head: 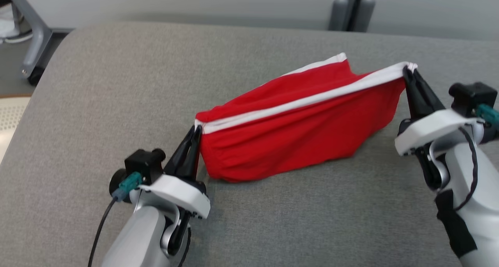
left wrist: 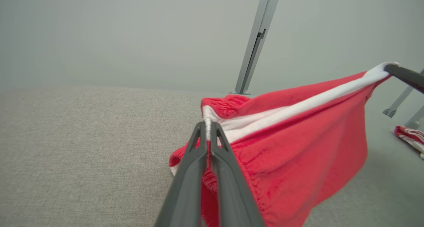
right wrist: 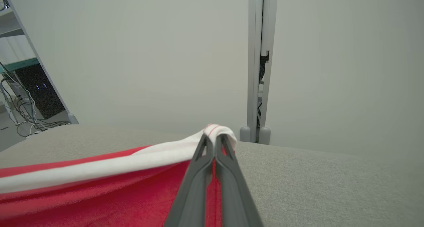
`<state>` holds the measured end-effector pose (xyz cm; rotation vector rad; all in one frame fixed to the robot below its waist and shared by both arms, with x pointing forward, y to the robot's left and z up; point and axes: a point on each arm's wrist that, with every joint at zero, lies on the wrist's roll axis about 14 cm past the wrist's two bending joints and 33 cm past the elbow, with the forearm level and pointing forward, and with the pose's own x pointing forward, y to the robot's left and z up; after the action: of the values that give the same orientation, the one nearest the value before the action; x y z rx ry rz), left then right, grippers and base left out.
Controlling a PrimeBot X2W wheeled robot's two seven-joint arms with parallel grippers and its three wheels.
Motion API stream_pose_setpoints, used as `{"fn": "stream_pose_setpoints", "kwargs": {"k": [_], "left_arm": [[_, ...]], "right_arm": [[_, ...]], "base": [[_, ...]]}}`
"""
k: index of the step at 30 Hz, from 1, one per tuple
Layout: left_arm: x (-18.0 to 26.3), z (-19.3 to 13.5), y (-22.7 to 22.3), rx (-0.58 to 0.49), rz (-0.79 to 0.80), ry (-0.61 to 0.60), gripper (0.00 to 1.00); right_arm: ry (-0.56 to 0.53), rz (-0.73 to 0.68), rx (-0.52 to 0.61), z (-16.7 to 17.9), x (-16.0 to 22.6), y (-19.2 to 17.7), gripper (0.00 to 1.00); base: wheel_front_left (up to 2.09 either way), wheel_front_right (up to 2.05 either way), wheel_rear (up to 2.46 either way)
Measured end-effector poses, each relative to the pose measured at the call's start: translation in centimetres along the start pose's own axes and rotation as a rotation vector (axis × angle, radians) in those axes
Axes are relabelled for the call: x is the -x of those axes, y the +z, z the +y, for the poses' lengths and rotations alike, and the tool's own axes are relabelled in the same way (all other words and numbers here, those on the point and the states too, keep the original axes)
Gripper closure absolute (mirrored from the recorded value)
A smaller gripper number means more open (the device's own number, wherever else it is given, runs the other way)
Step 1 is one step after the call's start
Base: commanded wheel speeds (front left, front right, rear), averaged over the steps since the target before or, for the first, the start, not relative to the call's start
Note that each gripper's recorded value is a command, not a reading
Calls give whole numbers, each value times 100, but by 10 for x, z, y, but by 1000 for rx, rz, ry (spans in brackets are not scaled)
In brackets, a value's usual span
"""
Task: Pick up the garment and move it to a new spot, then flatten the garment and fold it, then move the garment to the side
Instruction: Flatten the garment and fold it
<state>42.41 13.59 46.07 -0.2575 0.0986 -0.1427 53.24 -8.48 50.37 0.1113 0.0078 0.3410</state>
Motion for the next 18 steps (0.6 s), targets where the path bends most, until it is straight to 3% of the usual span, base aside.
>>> {"fn": "stream_pose_setpoints", "kwargs": {"k": [18], "left_arm": [[-44, 33, -18, 42, 80, 73, 100]], "right_arm": [[96, 155, 57, 22, -93, -64, 100]], "base": [[0, 0, 0]]}}
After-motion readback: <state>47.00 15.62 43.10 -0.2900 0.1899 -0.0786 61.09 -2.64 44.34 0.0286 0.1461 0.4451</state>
